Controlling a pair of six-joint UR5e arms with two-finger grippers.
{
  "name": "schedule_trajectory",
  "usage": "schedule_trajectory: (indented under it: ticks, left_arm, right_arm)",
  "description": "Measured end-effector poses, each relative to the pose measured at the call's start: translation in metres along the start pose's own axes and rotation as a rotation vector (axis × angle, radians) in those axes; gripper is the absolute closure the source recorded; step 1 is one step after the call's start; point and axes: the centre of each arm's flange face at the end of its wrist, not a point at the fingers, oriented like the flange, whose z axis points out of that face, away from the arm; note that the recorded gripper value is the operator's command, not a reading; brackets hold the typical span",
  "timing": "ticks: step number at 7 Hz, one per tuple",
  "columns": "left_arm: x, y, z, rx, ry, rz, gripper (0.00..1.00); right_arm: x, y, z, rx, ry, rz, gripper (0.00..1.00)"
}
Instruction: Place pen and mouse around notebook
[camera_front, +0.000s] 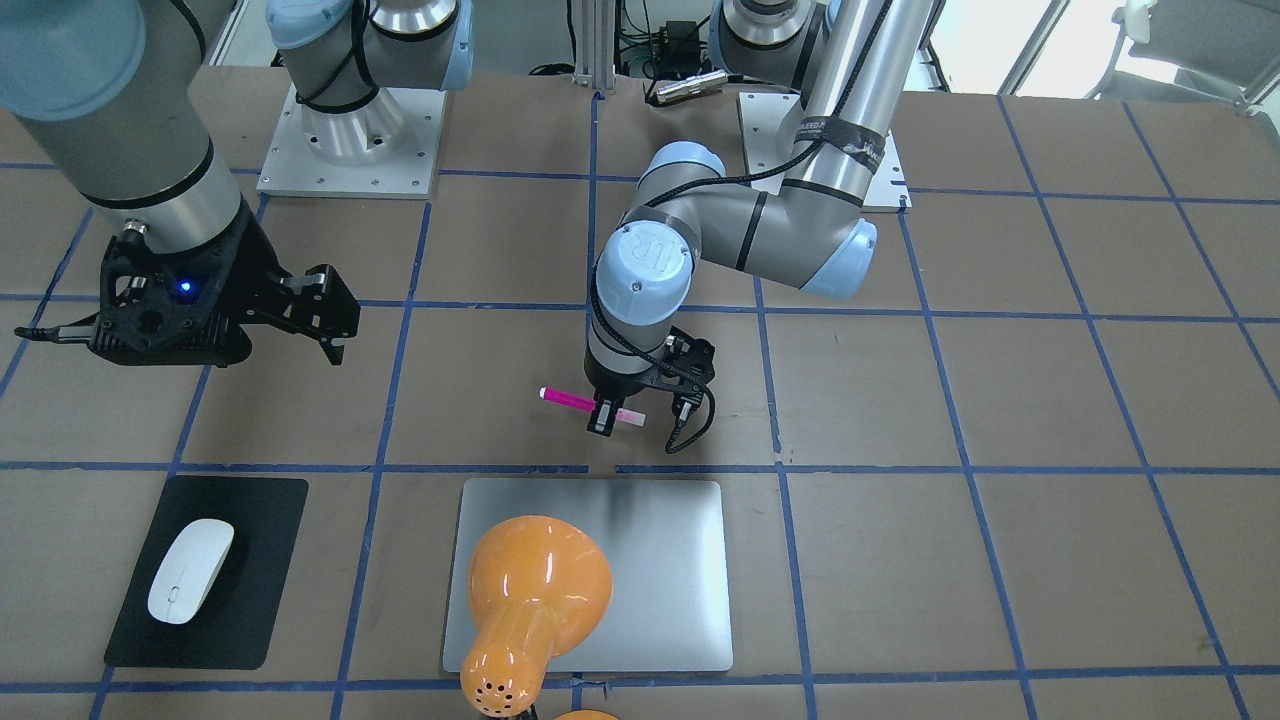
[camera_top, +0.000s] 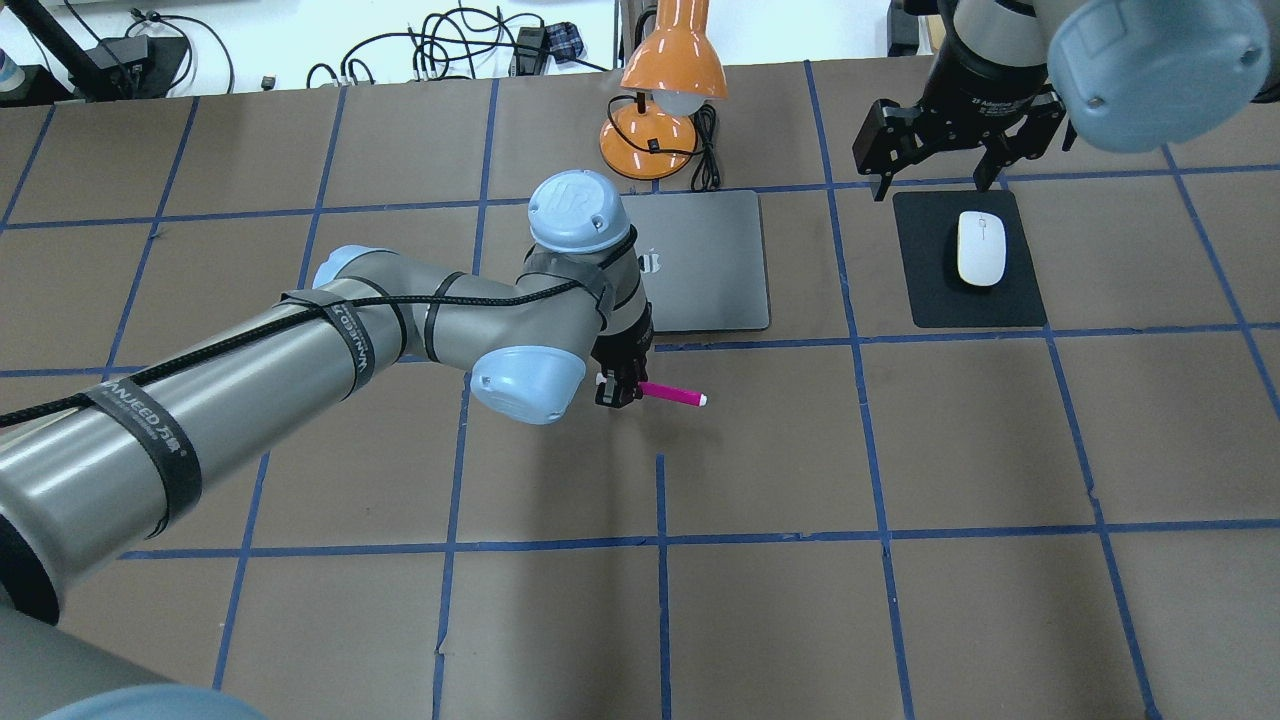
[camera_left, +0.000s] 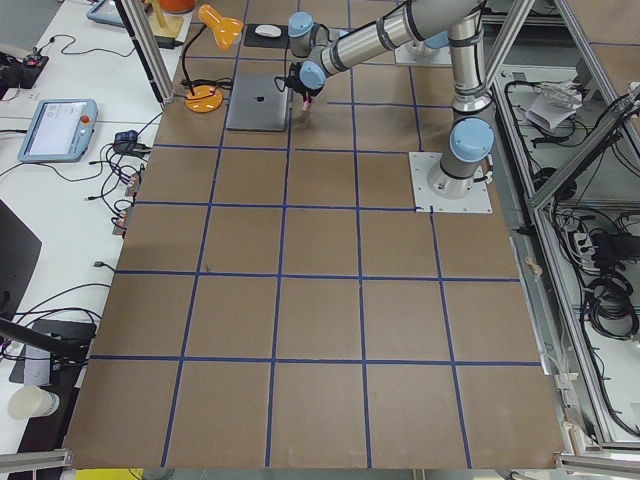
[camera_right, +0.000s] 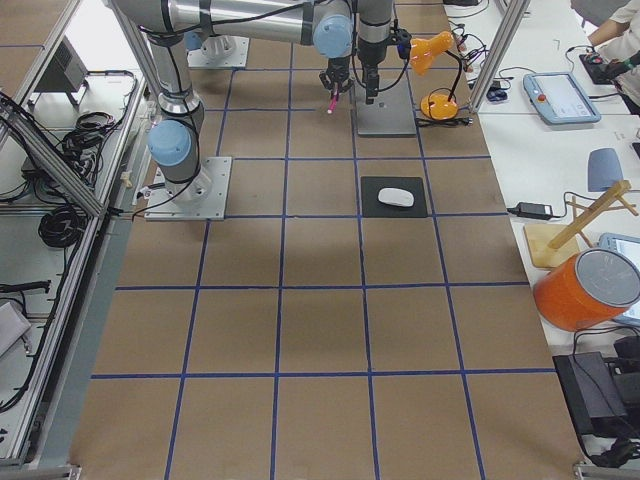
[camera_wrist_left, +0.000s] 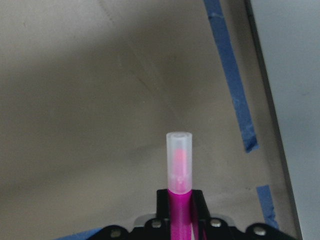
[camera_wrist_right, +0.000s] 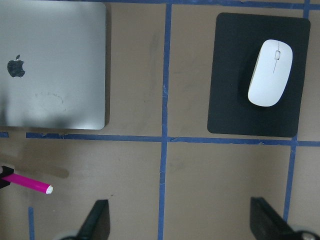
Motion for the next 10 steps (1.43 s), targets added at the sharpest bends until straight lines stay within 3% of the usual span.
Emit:
schedule_trajectory:
  ticks: [3, 4, 5, 8, 10]
  left_arm:
    - [-0.001, 0.004, 0.011, 0.003, -0.018, -0.085, 1.0]
    - [-0.001, 0.004, 0.014, 0.004, -0.023, -0.093, 0.38]
    - [-0.001, 0.004, 0.016, 0.005, -0.025, -0.091, 0.0]
    - [0.0, 0.004, 0.011, 0.002, -0.018, -0.065, 0.0]
    - [0.004, -0.006, -0.01, -0.01, 0.014, 0.082, 0.0]
  right_arm:
    - [0.001, -0.002, -0.004, 0.01, 0.003, 0.001, 0.0]
    - [0.002, -0.002, -0.006, 0.013, 0.004, 0.003, 0.0]
    - [0.003, -0.003, -0.007, 0.016, 0.005, 0.004, 0.0]
    - [0.004, -0.004, -0.009, 0.021, 0.009, 0.005, 0.0]
    - [0.005, -0.003, -0.008, 0.017, 0.01, 0.006, 0.0]
